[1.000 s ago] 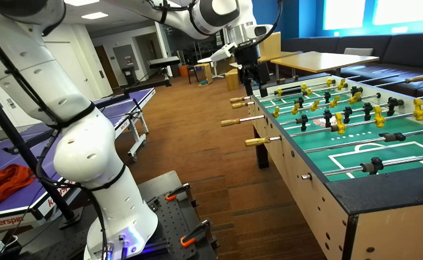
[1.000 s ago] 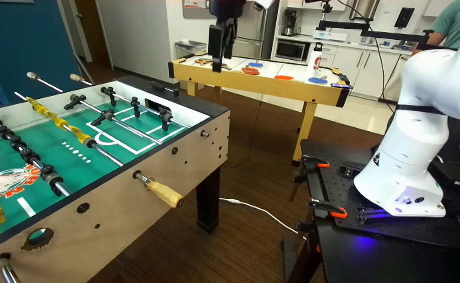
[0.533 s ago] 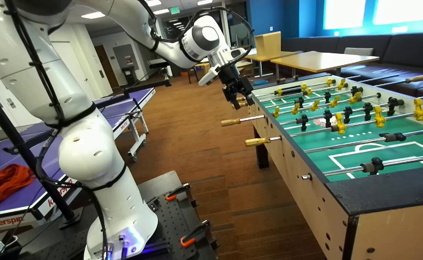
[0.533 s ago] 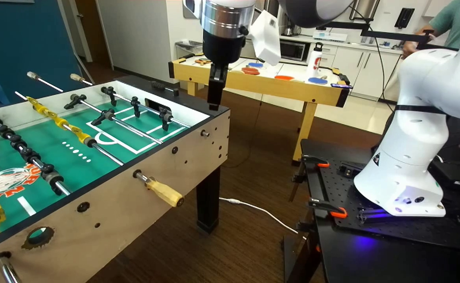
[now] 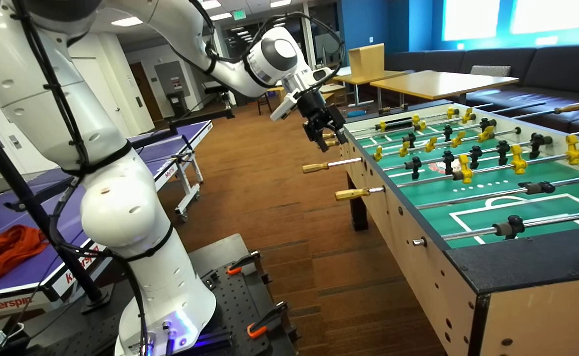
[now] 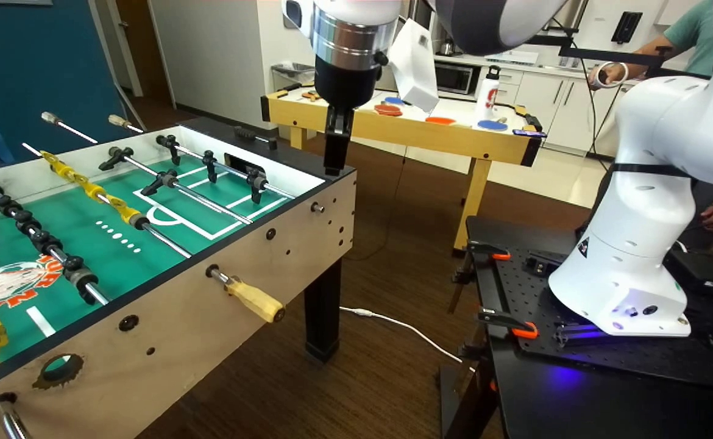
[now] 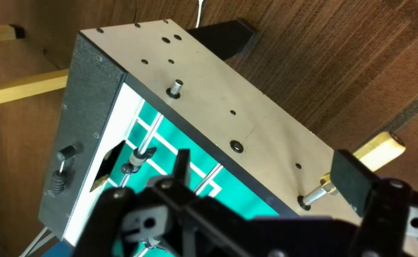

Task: Rotate the third rod forward

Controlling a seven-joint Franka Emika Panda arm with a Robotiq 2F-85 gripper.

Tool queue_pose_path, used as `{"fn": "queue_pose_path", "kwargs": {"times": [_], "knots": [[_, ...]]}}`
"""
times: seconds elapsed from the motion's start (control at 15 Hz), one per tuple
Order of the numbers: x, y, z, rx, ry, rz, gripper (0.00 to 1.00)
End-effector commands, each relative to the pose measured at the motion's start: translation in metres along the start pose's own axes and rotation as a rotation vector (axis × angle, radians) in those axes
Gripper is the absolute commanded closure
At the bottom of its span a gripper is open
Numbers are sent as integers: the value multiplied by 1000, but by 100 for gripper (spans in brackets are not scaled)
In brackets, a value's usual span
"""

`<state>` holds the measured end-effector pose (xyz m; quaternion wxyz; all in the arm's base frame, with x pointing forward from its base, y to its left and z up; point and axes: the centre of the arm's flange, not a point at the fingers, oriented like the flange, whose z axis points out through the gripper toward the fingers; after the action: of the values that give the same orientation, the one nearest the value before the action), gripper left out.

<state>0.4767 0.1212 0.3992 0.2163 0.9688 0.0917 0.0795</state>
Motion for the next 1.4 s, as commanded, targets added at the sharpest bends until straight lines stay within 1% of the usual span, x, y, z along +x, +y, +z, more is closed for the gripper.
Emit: {"fn": "queue_pose_path", "kwargs": {"times": [0.0,0.2,0.33,0.6,0.67,0.8,0.93,1.0,1.13,1.33], "knots": [[-16,-56,7,-146,47,-56,0],[-35,-107,18,-250,116,-94,0],[-45,-135,37,-299,187,-89,0],[-54,-168,87,-379,349,-82,0],[-55,-174,102,-397,384,-96,0],[-55,-185,127,-428,426,-144,0],[-56,-196,145,-487,445,-234,0],[-67,-181,127,-430,423,-197,0],[-67,-189,142,-456,421,-236,0],[-64,-195,143,-456,426,-239,0]]}}
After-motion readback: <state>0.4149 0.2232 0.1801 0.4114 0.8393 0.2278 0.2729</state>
